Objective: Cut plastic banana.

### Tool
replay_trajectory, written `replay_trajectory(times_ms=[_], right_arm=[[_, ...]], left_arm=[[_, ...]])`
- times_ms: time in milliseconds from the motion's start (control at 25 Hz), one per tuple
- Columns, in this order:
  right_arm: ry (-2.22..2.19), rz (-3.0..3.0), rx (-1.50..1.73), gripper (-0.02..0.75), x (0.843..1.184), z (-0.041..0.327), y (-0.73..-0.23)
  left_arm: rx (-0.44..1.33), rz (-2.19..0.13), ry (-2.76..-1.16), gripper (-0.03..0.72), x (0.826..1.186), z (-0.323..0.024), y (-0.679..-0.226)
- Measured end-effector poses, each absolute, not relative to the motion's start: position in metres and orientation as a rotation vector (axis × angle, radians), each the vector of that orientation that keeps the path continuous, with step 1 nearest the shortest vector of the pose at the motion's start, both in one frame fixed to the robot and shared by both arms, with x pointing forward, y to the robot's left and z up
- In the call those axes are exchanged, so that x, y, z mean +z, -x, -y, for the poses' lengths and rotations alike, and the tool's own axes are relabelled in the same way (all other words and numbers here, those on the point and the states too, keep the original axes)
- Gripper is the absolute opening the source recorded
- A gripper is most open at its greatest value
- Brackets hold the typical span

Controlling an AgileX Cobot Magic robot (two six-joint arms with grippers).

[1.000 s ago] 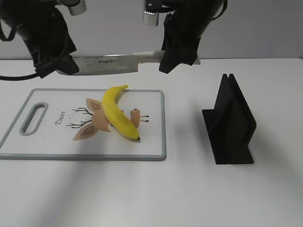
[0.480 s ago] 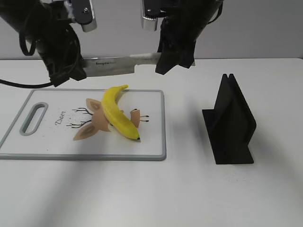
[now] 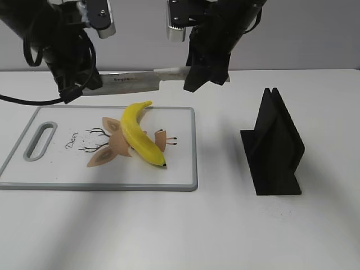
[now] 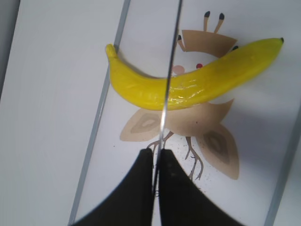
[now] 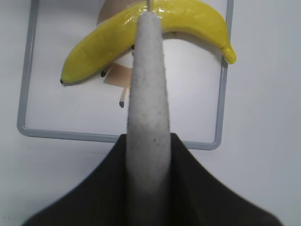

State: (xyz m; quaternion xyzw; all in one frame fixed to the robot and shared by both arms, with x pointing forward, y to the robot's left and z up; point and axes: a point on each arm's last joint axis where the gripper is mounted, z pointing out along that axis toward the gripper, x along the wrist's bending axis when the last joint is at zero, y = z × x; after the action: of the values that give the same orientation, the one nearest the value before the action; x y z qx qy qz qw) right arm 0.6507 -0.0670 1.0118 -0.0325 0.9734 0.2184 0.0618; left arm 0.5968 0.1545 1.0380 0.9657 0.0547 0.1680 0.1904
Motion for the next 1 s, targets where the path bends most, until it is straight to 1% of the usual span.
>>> replay_trajectory(times_ms=[40, 120, 400, 760, 1000], right_arm=[[0.103, -2.939, 0.658, 0.181, 1.012, 0.067, -0.651], [0.117, -2.931, 0.654, 0.181, 1.012, 0.067, -0.652], [0.128, -2.943, 0.626, 0.181, 1.002, 0.067, -0.654], [0.098, -2.985, 0.562, 0.181, 0.964, 0.065, -0.665], [0.061, -3.049, 0.494, 0.181, 0.927, 0.066, -0.67]], left_arm=[[0.468, -0.149, -2.716, 0.014, 1.038, -0.155, -0.596], [0.457, -0.144, -2.722, -0.003, 1.036, -0.154, -0.596], [0.398, -0.161, -2.738, -0.011, 1.017, -0.152, -0.603], [0.33, -0.198, -2.759, -0.012, 0.979, -0.147, -0.615], [0.259, -0.238, -2.77, -0.012, 0.945, -0.143, -0.624]])
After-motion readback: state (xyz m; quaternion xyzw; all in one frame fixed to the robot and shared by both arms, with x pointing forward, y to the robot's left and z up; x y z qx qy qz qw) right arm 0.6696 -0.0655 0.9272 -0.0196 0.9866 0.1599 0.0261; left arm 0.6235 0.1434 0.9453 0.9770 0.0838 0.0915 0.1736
